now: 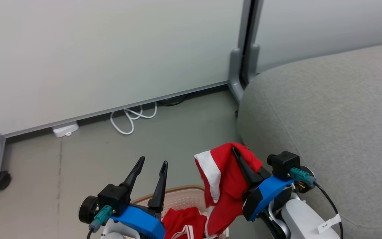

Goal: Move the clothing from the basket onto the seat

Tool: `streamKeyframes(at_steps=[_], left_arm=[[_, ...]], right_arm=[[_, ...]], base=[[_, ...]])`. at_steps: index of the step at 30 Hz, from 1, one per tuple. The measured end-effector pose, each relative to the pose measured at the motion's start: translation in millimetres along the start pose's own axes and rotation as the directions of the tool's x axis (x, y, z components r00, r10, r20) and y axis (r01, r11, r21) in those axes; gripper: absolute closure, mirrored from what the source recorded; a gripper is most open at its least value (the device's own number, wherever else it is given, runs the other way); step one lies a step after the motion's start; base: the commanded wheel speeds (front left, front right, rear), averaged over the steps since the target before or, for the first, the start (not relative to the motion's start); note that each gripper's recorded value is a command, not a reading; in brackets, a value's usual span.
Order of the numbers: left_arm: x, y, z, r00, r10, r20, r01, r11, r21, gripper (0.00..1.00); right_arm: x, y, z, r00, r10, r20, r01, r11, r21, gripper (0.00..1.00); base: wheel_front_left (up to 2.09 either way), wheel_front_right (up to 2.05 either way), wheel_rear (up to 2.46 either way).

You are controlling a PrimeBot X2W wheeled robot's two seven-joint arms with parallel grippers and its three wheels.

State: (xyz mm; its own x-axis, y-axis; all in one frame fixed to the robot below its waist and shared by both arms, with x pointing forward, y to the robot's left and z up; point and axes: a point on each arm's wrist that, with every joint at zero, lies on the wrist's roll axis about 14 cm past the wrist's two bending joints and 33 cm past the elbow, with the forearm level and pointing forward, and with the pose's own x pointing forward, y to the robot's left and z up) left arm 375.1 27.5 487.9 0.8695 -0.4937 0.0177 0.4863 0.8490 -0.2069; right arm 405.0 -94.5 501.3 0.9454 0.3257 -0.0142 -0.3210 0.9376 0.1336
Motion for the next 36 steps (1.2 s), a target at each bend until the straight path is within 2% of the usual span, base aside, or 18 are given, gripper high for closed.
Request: streamKeyframes(at_steps=[8,17,29,36], left_arm=[[21.7,-38.6,-9.1,0.992,-0.126,-0.024,0.126,0.992,-0.018,0.0],[43.1,-79.6,-17.1,0.965,-0.259,-0.043,0.257,0.966,-0.041,0.0],[62.8,-129.1,-36.3,0.899,-0.429,-0.089,0.425,0.903,-0.054,0.0],[68.1,-142.6,-44.5,0.871,-0.479,-0.106,0.475,0.878,-0.063,0.0]], right_arm=[[-25.1,-35.7,2.6,0.993,-0.116,0.011,0.116,0.993,0.003,1.0],[-58.7,-75.2,6.1,0.967,-0.253,0.026,0.253,0.968,0.001,1.0],[-102.9,-113.5,3.9,0.914,-0.406,0.026,0.405,0.914,0.024,1.0],[-111.9,-127.2,-0.9,0.891,-0.454,0.015,0.454,0.891,0.03,1.0]], base=[[0.0,0.0,0.0],[0.0,0.0,0.0],[0.0,0.0,0.0],[0.0,0.0,0.0]])
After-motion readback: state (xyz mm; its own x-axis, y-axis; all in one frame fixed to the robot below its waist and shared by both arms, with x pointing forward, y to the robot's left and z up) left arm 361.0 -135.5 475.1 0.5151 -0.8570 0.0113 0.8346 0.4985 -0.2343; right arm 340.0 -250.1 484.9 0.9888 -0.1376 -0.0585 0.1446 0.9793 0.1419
